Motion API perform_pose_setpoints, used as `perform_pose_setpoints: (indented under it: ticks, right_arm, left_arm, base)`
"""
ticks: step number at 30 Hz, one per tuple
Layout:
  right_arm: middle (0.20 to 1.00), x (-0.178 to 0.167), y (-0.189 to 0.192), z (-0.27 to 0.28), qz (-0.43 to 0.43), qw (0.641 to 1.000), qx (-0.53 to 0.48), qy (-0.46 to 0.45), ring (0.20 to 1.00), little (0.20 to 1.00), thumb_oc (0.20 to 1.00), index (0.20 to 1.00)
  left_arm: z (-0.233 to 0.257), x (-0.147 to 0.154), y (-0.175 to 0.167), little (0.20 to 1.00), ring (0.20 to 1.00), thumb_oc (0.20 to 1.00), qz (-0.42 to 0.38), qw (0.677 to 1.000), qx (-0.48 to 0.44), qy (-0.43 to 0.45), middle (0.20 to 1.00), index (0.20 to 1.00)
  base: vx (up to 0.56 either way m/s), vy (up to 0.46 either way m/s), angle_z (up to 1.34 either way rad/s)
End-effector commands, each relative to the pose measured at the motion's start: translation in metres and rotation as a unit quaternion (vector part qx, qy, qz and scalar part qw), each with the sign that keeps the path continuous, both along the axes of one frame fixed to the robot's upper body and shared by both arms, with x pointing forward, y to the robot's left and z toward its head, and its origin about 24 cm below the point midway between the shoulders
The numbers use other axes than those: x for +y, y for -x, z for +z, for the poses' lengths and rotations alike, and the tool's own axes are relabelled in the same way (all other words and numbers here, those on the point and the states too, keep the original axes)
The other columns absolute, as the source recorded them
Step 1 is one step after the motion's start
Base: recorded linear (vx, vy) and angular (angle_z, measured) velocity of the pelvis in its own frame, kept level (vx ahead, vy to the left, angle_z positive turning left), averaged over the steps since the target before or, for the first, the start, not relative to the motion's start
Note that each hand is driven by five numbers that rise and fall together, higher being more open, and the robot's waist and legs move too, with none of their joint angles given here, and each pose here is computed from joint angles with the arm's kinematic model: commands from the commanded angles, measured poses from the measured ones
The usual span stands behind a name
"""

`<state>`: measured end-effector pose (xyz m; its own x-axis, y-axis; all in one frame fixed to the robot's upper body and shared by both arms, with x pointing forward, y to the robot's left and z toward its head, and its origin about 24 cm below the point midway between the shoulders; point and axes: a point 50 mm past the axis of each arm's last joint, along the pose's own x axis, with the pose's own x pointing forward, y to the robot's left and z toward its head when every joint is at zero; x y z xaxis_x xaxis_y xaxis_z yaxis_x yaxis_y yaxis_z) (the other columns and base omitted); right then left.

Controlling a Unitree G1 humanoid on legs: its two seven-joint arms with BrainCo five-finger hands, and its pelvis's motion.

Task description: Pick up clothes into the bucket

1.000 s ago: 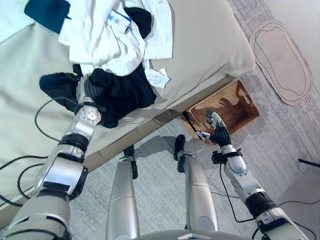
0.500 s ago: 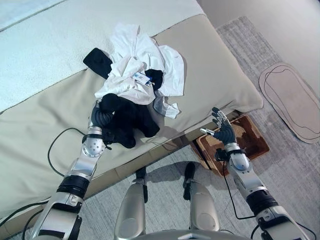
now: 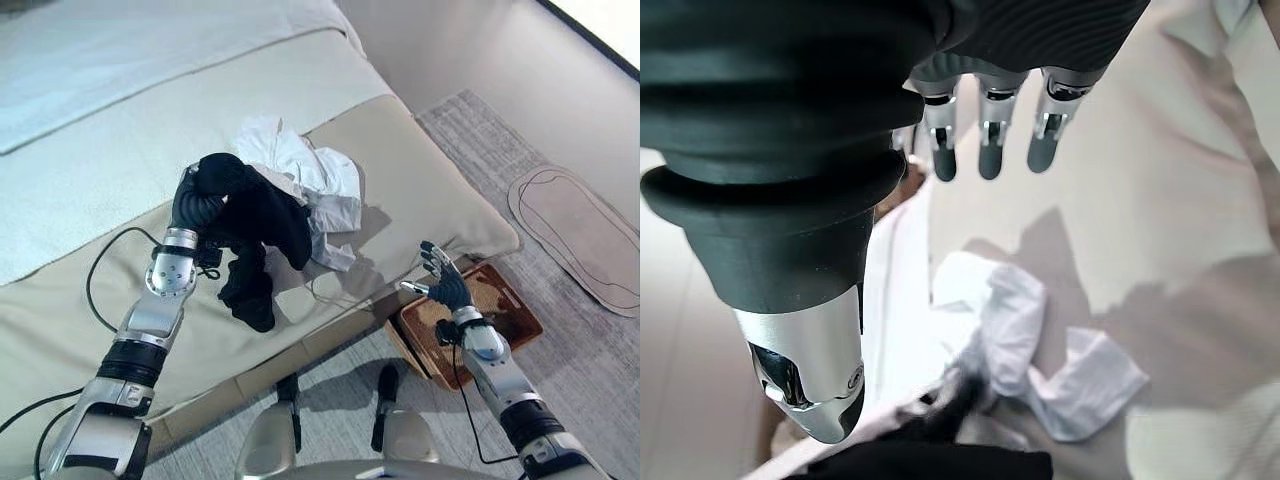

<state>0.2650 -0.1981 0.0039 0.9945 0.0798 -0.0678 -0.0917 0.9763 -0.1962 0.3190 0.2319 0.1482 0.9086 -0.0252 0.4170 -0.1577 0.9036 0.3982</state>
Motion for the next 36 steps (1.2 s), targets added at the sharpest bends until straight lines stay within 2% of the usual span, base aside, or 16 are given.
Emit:
perform_pose_setpoints:
  ticks: [1,6,13,17,19,21,27,31,36]
  right_arm:
    - [1.0,0.003,0.007,-0.003,0.018,1.0,0.001,0.008,1.0,1.0,1.0,1.0]
    - [1.0,0.004,0.014,-0.011,0.021,1.0,0.018,0.005,1.0,1.0,1.0,1.0]
    - [1.0,0.003,0.011,-0.01,0.021,1.0,0.018,0.007,1.0,1.0,1.0,1.0]
    - [1.0,0.005,0.011,-0.011,0.024,0.999,0.02,0.008,1.0,1.0,1.0,1.0]
    - [1.0,0.003,0.014,-0.016,0.023,0.999,0.031,0.01,1.0,1.0,1.0,1.0]
    - [1.0,0.003,0.016,-0.018,0.025,0.999,0.035,0.011,1.0,1.0,1.0,1.0]
    - [1.0,0.002,0.029,-0.029,0.019,0.998,0.057,0.005,1.0,1.0,1.0,1.0]
    - [1.0,-0.001,0.035,-0.032,0.01,0.998,0.063,0.004,1.0,1.0,1.0,1.0]
    - [1.0,-0.001,0.037,-0.034,0.005,0.998,0.066,0.002,1.0,1.0,1.0,1.0]
  left_arm:
    - [0.054,-0.007,-0.012,0.2,0.2,0.2,-0.03,0.995,-0.098,0.017,0.2,0.2]
    - [0.07,-0.014,-0.004,0.2,0.2,0.2,-0.089,0.985,-0.127,0.07,0.2,0.2]
    - [0.11,-0.019,0.004,0.2,0.2,0.2,-0.113,0.971,-0.201,0.057,0.2,0.2]
    - [0.121,-0.019,0.005,0.2,0.2,0.2,-0.103,0.968,-0.223,0.046,0.2,0.2]
    - [0.124,-0.012,0.001,0.2,0.2,0.2,-0.066,0.974,-0.213,-0.029,0.2,0.2]
    - [0.123,-0.007,0.001,0.2,0.2,0.2,-0.046,0.975,-0.211,-0.045,0.2,0.2]
    - [0.063,0.035,-0.009,0.2,0.2,0.2,0.082,0.988,-0.097,-0.086,0.2,0.2]
    - [0.022,0.051,-0.004,0.2,0.2,0.2,0.126,0.987,-0.026,-0.101,0.2,0.2]
    - [-0.011,0.054,-0.001,0.2,0.2,0.2,0.134,0.982,0.038,-0.129,0.2,0.2]
  base:
    - [0.06,-0.017,-0.04]
    - [0.05,-0.02,-0.04]
    - [0.05,-0.016,-0.02]
    - [0.03,-0.01,0.0]
    - [0.05,-0.011,0.0]
    - [0.0,0.0,0.0]
    - [0.0,0.0,0.0]
    - [0.0,0.001,-0.01]
    - [0.0,0.0,0.0]
